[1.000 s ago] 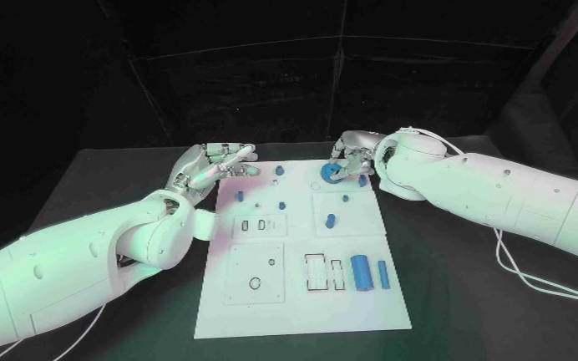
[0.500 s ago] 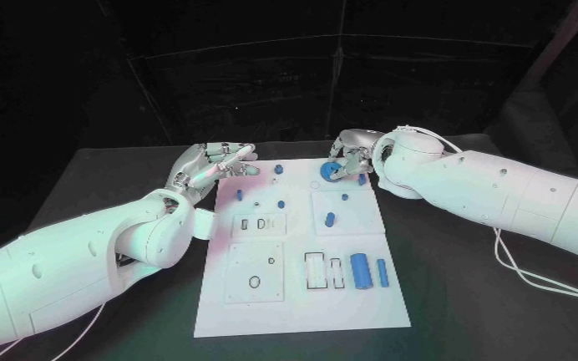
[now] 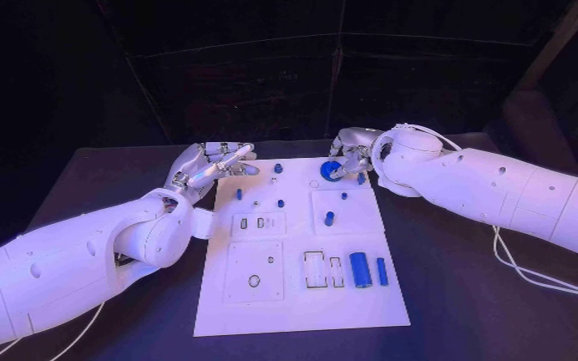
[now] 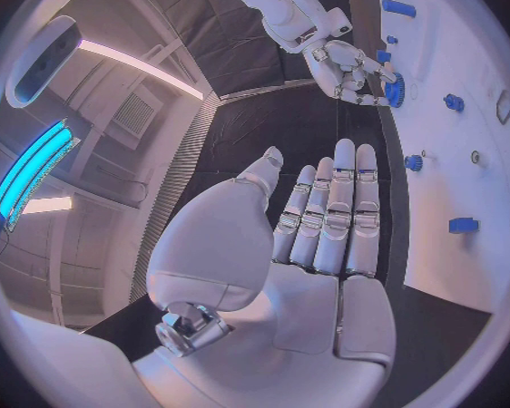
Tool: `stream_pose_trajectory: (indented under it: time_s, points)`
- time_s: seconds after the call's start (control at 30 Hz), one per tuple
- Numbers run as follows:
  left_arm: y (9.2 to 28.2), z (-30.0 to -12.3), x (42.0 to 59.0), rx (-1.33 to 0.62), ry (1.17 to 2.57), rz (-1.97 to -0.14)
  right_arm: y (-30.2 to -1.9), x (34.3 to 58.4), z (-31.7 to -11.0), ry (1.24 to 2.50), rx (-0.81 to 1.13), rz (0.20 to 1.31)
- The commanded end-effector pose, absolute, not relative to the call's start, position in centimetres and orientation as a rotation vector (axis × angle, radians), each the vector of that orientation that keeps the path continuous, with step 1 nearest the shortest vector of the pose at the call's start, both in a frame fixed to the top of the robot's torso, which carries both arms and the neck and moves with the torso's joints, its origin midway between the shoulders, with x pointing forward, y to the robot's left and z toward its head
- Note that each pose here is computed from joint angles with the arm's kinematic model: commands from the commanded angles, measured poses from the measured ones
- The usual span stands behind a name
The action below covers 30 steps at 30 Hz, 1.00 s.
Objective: Assemble the parts on the task board
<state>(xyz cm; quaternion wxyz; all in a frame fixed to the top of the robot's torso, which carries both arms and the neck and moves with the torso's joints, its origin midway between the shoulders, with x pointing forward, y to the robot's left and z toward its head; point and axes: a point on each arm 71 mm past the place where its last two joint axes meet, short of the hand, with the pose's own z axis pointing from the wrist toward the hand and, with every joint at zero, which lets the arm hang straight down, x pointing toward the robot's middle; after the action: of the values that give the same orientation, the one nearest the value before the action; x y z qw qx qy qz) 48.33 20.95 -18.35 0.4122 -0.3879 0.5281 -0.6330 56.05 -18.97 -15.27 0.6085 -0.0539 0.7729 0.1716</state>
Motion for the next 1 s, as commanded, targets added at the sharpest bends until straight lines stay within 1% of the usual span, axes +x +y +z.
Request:
stream_pose_trajectory:
  time_s: [0.03,0.3,0.47,0.63,0.8,1.0]
  points:
    - [20.9,-18.3,48.3,-0.969,1.331,-1.609,-19.1,56.0,-15.6,1.777,-0.127,0.380]
    - [20.8,-18.3,48.3,-0.969,1.332,-1.609,-18.3,55.5,-14.8,1.682,-0.130,0.436]
    - [20.9,-18.2,48.3,-0.969,1.331,-1.608,-17.3,54.7,-14.1,1.627,-0.140,0.477]
    - [21.0,-18.2,48.2,-0.969,1.331,-1.608,-16.1,53.9,-13.7,1.602,-0.156,0.505]
    - [21.0,-18.2,48.2,-0.969,1.331,-1.607,-13.8,53.1,-13.3,1.571,-0.192,0.539]
    - [21.1,-18.1,48.1,-0.969,1.330,-1.607,-11.1,52.8,-13.1,1.550,-0.231,0.564]
